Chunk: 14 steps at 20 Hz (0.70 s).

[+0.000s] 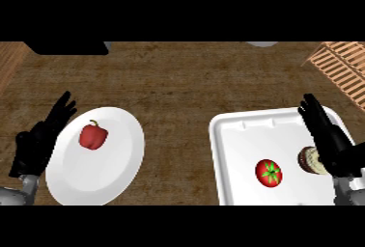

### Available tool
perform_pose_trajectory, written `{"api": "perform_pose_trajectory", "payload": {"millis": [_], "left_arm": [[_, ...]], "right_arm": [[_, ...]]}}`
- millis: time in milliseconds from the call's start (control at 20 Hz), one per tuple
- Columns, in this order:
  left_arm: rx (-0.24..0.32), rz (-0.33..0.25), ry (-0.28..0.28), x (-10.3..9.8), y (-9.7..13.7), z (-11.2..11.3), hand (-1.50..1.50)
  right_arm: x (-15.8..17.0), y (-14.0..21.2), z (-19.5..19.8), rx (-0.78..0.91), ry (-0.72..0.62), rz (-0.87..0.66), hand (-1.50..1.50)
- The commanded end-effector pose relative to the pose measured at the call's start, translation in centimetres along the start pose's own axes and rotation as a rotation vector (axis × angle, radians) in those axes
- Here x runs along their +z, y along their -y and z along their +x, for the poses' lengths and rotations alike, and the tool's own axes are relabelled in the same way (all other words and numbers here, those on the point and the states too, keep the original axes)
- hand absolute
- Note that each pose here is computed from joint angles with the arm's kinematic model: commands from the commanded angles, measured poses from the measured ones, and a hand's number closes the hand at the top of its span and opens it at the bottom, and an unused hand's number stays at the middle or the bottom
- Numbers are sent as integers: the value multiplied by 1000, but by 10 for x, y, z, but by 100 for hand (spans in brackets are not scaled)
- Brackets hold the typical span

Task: Pick the cupcake from the tray and place it in the tiered shelf

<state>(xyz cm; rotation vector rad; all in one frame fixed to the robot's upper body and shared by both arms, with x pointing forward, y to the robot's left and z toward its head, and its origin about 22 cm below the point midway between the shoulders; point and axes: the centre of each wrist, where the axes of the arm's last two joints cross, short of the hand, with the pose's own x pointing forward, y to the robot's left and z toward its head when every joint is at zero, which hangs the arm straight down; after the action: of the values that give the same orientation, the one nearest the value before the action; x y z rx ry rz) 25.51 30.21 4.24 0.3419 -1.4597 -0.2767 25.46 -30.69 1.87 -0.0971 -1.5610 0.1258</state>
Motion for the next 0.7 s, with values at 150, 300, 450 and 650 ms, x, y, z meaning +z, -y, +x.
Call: {"api": "perform_pose_trajectory", "payload": {"millis": [150,300,450,650], "left_arm": [[176,46,48,-17,3,25,0],[247,59,46,-20,0,29,0],[311,8,41,-24,5,30,0],[330,-1,41,-20,4,41,0]], "right_arm": [[-6,93,52,122,181,-295,150],[24,159,47,487,-26,-607,150],[19,132,31,-136,68,-632,-150],[54,141,36,-133,215,-473,-150]]}}
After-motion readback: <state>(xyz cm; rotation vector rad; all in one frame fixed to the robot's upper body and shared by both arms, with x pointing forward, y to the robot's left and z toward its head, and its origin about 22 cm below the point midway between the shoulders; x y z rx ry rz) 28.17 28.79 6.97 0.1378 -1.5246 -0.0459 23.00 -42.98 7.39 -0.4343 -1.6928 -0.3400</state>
